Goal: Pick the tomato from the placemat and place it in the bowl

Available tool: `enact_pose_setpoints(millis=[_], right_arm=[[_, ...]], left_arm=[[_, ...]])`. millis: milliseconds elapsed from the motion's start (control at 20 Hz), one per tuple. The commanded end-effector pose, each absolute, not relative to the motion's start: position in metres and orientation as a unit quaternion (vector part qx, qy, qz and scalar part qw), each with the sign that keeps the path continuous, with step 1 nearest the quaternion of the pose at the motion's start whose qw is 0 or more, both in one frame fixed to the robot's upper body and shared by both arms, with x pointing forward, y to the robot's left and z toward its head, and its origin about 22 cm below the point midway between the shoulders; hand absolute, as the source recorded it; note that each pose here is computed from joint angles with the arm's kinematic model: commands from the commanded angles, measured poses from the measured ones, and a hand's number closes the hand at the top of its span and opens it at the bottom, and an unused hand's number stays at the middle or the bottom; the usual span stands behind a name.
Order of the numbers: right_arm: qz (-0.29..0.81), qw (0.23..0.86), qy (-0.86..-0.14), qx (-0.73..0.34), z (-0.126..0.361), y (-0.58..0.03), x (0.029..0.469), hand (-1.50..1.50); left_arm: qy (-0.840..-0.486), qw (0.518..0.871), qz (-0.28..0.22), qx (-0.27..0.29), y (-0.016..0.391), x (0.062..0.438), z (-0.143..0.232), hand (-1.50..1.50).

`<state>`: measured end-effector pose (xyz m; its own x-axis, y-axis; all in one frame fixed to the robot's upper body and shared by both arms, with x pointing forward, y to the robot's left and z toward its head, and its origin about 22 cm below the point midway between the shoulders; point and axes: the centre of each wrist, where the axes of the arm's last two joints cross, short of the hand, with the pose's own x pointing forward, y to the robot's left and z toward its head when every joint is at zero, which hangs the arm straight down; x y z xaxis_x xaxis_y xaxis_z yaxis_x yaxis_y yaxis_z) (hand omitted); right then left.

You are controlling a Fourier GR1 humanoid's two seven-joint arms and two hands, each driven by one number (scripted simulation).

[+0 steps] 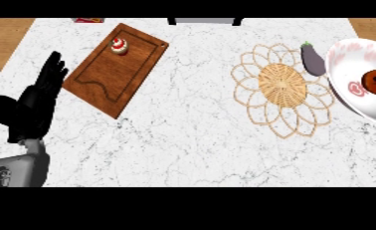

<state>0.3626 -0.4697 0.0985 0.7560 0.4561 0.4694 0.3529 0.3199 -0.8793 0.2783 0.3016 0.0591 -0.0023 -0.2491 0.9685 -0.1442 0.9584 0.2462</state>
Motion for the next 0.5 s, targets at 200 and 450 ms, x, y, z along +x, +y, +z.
enact_pose_setpoints(millis=[200, 450], right_arm=[[-0.120, 0.684, -0.501, -0.517, 0.101, -0.474, 0.357, -1.50], [-0.263, 0.601, -0.591, -0.469, 0.122, -0.504, 0.335, -1.50]], left_arm=[[-0.702, 0.695, -0.031, 0.150, 0.317, 0.270, 0.051, 0.00], [-0.698, 0.699, -0.026, 0.153, 0.309, 0.262, 0.058, 0.00]])
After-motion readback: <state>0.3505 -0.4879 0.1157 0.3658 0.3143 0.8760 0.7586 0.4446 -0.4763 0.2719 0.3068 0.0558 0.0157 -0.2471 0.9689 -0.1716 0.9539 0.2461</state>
